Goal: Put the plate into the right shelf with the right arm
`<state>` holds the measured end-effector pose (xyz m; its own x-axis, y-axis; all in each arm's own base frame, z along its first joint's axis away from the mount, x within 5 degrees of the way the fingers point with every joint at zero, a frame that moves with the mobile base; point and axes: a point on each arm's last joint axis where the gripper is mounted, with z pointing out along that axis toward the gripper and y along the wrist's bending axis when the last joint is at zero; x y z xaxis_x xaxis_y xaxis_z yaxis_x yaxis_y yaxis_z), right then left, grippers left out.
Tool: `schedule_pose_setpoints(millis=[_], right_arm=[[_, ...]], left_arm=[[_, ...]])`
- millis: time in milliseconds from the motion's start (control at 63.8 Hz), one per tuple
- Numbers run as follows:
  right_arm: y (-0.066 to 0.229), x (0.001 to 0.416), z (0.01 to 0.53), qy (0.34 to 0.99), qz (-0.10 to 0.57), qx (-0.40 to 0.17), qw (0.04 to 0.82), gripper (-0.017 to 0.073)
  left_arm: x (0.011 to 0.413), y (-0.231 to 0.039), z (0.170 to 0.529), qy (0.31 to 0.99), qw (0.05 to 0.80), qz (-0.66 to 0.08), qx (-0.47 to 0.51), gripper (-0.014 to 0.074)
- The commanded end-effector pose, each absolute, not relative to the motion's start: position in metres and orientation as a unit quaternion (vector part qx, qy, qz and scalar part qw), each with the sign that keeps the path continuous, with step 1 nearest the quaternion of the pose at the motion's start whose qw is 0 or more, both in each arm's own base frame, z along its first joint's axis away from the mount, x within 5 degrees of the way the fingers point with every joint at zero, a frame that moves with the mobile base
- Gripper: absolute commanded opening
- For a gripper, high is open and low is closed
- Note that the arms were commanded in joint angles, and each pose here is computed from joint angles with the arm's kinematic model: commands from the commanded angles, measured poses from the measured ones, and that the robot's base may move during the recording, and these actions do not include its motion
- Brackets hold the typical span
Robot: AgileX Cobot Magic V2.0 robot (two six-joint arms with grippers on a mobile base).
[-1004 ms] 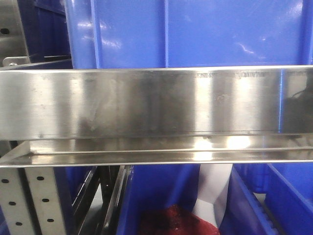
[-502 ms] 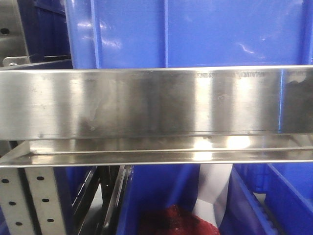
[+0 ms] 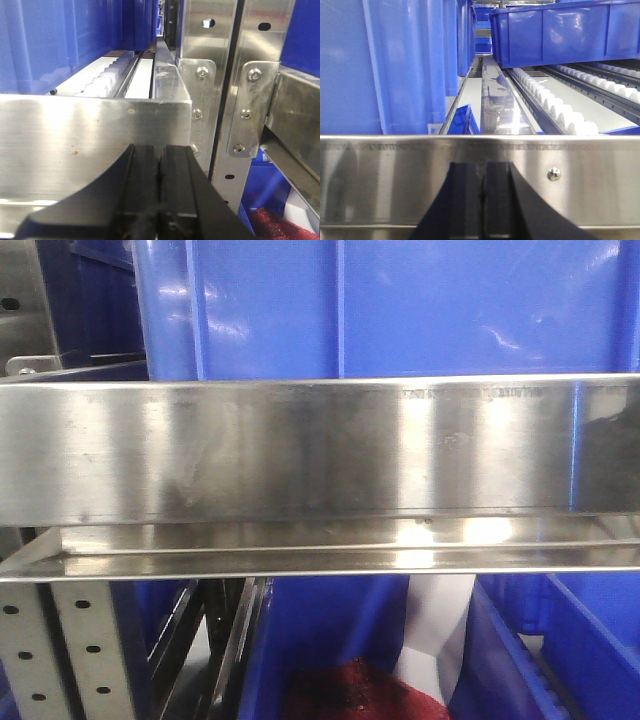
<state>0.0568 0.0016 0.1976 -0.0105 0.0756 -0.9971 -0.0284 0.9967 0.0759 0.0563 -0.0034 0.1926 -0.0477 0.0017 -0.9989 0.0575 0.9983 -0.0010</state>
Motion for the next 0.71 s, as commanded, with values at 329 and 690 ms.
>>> schedule_pose_setpoints(millis=[329,690], right_arm=[[0.0016,0.0552,0.2069,0.675,0.036,0.014,0.737,0.0055],[0.0016,0.0552,0.2069,0.675,0.037,0.015,0.737,0.0055]], left_arm=[[0.0563,-0.0033,0.1973,0.695,0.718,-0.024,0.016,-0.0047],[0.0563,-0.0033,0.1973,0.695,0.718,-0.024,0.016,-0.0047]])
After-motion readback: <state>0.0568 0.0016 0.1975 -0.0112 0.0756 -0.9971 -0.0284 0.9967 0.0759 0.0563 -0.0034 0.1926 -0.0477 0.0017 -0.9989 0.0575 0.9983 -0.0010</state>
